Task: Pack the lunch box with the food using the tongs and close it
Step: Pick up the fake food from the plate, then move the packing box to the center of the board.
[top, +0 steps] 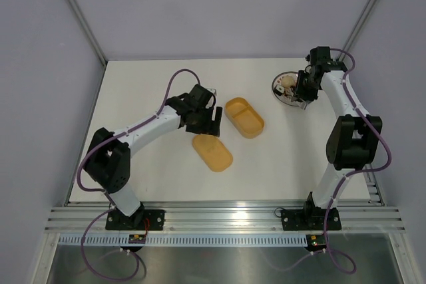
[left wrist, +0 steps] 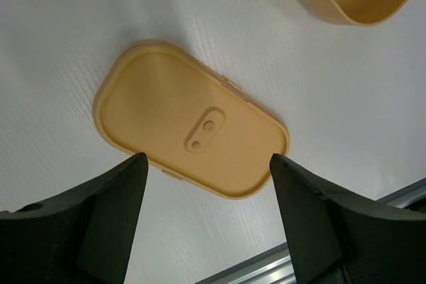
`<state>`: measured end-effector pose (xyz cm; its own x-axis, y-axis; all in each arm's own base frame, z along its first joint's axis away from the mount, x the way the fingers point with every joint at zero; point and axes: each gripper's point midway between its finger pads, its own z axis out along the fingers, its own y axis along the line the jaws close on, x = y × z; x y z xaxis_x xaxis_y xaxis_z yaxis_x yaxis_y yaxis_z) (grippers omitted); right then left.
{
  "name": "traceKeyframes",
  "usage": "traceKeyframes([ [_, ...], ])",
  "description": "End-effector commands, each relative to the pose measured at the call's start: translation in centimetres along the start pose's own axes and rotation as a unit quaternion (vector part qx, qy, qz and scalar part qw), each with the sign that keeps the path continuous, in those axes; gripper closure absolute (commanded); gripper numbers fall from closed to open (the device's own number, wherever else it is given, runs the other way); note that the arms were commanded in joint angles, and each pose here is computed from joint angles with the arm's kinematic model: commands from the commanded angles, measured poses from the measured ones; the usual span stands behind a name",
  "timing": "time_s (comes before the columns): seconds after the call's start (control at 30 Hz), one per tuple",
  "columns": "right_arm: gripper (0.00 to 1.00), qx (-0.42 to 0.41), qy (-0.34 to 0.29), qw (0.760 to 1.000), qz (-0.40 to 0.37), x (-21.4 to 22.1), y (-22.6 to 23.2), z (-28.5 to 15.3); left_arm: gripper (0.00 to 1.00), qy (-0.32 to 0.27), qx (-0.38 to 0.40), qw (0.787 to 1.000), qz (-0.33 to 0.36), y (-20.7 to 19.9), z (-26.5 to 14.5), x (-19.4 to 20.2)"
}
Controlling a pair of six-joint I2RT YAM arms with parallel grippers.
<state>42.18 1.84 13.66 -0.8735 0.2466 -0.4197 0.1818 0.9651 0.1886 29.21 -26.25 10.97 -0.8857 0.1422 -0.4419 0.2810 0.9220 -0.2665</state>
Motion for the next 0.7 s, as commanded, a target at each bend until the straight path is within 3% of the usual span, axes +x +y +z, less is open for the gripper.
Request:
traceKeyframes([
  [0.0,1.00,-0.023,-0.059,0.998,-0.013,-2.5,1.7,-4.0,0.22,-0.013,0.032,0.999,-0.001,-1.7,0.2,-1.0],
  [0.67,1.00,-0.019,-0.100,0.995,-0.011,-3.2,1.8,-7.7,0.22,-0.004,0.060,0.998,0.002,-4.1,1.3,-1.8],
])
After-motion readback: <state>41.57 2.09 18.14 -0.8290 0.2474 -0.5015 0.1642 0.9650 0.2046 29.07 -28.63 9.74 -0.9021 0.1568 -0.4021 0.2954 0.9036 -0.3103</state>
